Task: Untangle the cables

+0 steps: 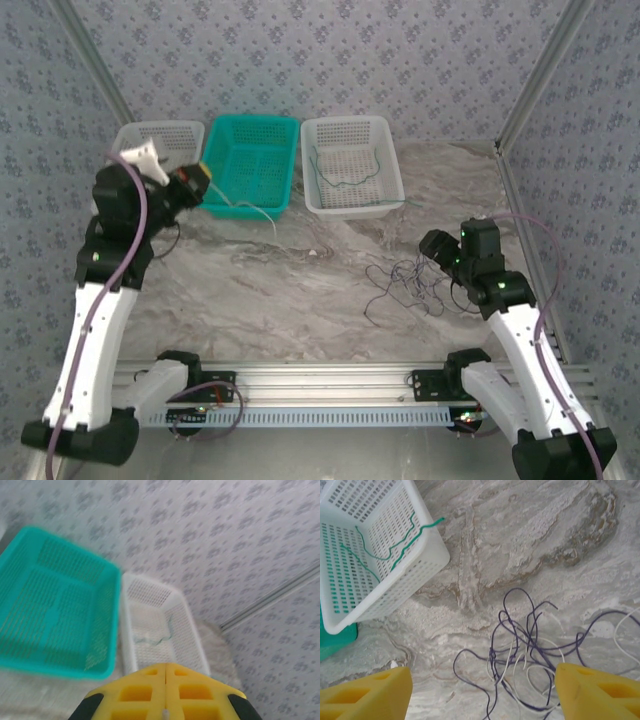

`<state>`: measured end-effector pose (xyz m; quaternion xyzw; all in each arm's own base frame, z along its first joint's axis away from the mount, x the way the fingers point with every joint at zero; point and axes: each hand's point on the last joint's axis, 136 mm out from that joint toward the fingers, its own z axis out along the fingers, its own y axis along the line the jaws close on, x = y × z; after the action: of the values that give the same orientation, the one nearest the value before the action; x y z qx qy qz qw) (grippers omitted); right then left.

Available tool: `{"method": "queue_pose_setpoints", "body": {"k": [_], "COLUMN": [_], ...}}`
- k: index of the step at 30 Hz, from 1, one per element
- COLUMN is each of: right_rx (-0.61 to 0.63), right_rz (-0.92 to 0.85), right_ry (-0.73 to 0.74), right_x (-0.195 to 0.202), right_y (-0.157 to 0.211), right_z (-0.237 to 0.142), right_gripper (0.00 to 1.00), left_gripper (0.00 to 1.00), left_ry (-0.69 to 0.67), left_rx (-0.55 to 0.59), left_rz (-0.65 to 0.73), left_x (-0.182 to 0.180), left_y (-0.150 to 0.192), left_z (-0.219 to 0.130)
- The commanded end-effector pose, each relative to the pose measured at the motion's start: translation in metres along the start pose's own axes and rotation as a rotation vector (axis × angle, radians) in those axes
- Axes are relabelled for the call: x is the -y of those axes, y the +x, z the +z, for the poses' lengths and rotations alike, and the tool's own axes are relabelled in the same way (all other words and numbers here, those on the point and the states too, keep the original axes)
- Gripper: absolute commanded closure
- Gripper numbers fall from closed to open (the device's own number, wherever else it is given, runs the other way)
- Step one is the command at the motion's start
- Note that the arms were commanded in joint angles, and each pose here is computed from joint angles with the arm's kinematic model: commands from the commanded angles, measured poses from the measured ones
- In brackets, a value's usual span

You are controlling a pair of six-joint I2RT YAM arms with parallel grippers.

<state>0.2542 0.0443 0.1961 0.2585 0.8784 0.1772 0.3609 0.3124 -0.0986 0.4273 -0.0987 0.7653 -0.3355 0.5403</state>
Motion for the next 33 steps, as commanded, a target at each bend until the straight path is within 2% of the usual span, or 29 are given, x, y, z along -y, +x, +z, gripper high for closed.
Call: {"method": "queue_pose_setpoints", "body": {"k": [1,8,13,19,21,25,29,33], "right_rx": [-0.044,-0.060,-0.062,-0.064,-0.065,-0.063,-0.064,-0.059], "right_rz": [0.028,0.050,0.053,0.047,0.048,0.047,0.045,0.043], "right_ry": [-0.029,-0.071,-0.095,-0.090,-0.084,-0.073,-0.077,-0.078], "right_x": [-0.004,-0.011,-0.017,-0.016,-0.015,-0.011,-0.012,-0.012], "right_y": [0.011,0.015,0.014,0.015,0.016,0.018,0.018,0.017], "right_z": [-0.009,-0.019,-0.025,-0.028,-0.029,-0.031,-0.030,-0.030], "right_gripper": [0.23,0.23,0.23,0.23,0.23,0.23,0.23,0.23], "left_gripper": [1.00,1.00,1.00,1.00,1.00,1.00,1.00,1.00], "left_ry": [0.125,0.203,0.144,0.091,0.077,-0.038,-0.266,-0.419], "left_rx": [0.097,0.241,0.364,0.471,0.455,0.313,0.111,-0.061], "left_rz": [0.059,0.090,0.220,0.270,0.243,0.221,0.160,0.127], "left_x": [0.042,0.093,0.115,0.102,0.086,0.036,-0.046,-0.116], "left_y": [-0.044,-0.123,-0.183,-0.236,-0.236,-0.204,-0.150,-0.089], "left_z": [0.008,0.017,0.019,0.048,0.069,0.127,0.183,0.226]}}
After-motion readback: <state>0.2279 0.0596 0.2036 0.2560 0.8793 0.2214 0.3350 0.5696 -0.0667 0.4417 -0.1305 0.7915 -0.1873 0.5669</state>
